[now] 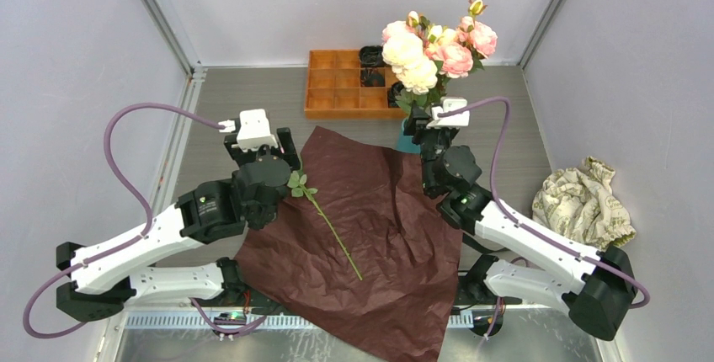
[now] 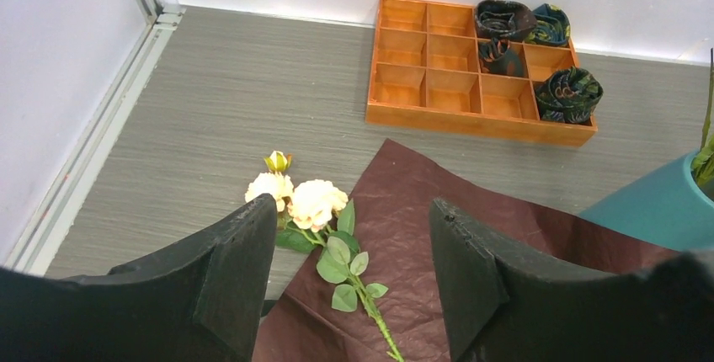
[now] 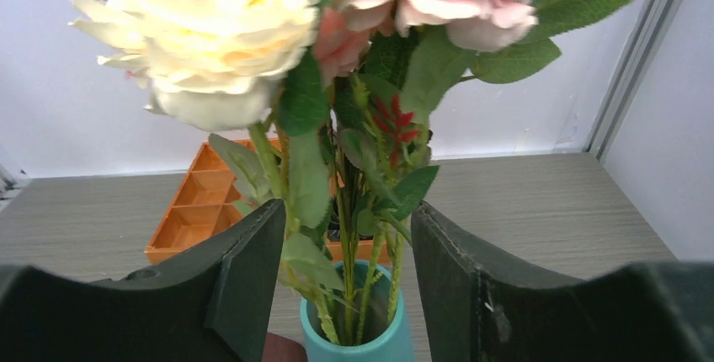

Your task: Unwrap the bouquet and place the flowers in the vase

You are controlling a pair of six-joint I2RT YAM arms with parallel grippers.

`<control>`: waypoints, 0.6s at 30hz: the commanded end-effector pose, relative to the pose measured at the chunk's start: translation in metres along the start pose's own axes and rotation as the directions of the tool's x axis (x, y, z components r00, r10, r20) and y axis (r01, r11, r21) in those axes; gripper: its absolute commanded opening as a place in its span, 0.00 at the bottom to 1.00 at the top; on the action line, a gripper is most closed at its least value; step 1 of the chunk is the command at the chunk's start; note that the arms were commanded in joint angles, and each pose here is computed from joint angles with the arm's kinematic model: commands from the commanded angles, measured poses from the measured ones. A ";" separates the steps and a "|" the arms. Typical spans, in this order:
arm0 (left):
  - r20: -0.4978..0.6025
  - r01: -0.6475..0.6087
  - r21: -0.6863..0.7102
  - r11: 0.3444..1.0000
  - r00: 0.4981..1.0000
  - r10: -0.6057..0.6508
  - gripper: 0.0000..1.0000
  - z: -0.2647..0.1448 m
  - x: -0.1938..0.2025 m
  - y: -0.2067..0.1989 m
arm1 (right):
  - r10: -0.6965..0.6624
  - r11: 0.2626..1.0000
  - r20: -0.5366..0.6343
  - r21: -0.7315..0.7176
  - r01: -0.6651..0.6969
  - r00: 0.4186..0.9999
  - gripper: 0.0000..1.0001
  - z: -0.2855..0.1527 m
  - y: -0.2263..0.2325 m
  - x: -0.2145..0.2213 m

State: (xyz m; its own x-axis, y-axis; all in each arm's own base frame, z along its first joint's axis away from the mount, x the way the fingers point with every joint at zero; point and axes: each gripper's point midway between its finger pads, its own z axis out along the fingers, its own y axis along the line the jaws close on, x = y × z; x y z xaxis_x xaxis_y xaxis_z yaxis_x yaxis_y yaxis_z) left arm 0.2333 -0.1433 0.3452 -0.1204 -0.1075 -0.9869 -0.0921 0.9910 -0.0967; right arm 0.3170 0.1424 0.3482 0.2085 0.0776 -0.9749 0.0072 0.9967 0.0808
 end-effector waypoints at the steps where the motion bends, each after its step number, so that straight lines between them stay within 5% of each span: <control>1: 0.011 0.051 0.004 0.999 0.999 -0.051 0.67 0.002 -0.004 -0.008 | 0.105 0.994 0.020 -0.006 -0.105 0.994 0.63 -0.011 -0.009 -0.015; 18: -0.208 0.064 -0.021 0.998 0.976 -0.067 0.72 0.025 0.053 -0.040 | 0.385 0.920 0.070 -0.111 -0.376 0.920 0.77 -0.073 -0.059 -0.081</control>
State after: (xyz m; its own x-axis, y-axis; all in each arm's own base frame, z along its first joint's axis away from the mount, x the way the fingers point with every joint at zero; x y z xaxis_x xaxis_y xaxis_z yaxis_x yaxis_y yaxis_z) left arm 0.2507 -0.1853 0.2996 -0.2613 -0.0966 -0.9604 -0.0685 0.9943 -0.0814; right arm 0.2424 0.0858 0.3951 0.2700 0.3831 -0.8834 -0.1302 0.9235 0.3608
